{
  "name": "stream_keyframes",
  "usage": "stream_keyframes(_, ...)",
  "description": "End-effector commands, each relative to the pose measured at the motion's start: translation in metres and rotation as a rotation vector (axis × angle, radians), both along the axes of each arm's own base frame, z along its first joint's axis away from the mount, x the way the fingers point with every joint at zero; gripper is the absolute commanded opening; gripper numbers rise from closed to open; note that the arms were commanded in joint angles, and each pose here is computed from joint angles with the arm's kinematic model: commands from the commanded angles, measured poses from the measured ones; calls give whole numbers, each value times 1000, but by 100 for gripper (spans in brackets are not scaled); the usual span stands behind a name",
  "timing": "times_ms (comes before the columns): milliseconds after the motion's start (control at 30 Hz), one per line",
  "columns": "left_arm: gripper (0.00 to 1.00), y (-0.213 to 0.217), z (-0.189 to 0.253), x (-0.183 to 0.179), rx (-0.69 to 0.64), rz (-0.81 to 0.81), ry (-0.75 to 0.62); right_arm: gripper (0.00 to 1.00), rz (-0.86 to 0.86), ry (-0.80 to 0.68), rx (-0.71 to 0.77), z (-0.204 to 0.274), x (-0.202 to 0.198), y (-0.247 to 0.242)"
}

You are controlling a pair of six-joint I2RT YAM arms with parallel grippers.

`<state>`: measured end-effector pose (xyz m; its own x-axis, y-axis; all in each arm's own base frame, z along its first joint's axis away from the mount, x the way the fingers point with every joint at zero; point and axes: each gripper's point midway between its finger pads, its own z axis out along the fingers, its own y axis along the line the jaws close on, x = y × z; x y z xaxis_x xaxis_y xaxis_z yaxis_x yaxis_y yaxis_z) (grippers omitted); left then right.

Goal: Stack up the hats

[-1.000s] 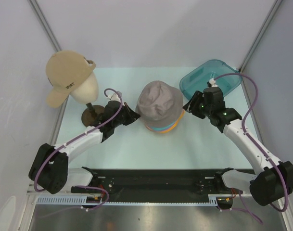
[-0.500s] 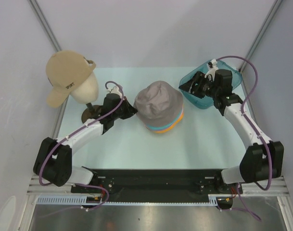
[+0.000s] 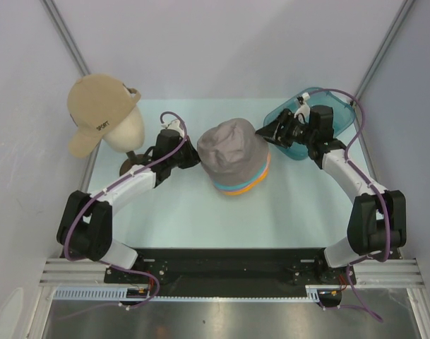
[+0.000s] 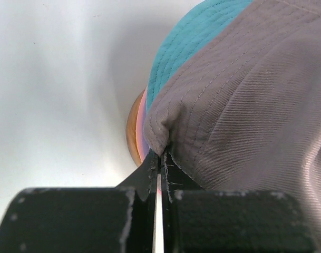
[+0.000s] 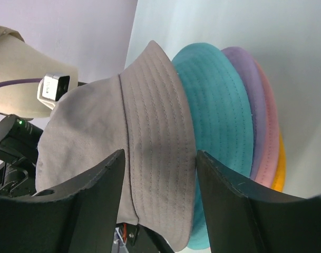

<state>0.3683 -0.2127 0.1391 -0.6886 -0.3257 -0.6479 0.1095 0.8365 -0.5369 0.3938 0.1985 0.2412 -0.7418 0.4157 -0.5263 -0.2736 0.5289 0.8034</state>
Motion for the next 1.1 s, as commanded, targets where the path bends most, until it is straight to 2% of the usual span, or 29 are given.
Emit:
stream_keyframes(0, 0, 1, 21, 16, -3, 3, -65, 62, 42, -33, 30, 13, -6, 5)
stream_keyframes(200, 0, 1, 28, 16, -8, 4, -83, 65, 34, 11, 16, -2, -12, 3)
stream_keyframes(300, 0, 0, 29, 16, -8, -2, -87, 59, 48, 7, 44, 2, -13, 8)
stream_keyframes(333, 0, 0, 29, 17, -10, -4, -88, 48, 54, 8, 50, 3, -13, 10)
stream_keyframes(400, 0, 0, 29, 17, -4, -7, -89, 35, 58, 14, 54, 3, -13, 12)
stream_keyframes(433, 0, 0, 28, 17, -1, -6, -87, 20, 56, 22, 56, 3, -13, 12)
stream_keyframes(533, 0, 3, 25, 19, 9, 10, -84, 0, 5, 64, 12, -11, -10, 5)
stream_keyframes(700, 0, 5, 20, 18, -5, 42, -66, 0, -122, 159, -150, -59, -4, -19)
stream_keyframes(867, 0, 2, 20, 23, -20, 44, -77, 0, -153, 262, -295, -92, -13, -34)
stream_keyframes(1067, 0, 4, -21, 15, 20, 49, 44, 0, -163, 309, -415, -112, -30, -47)
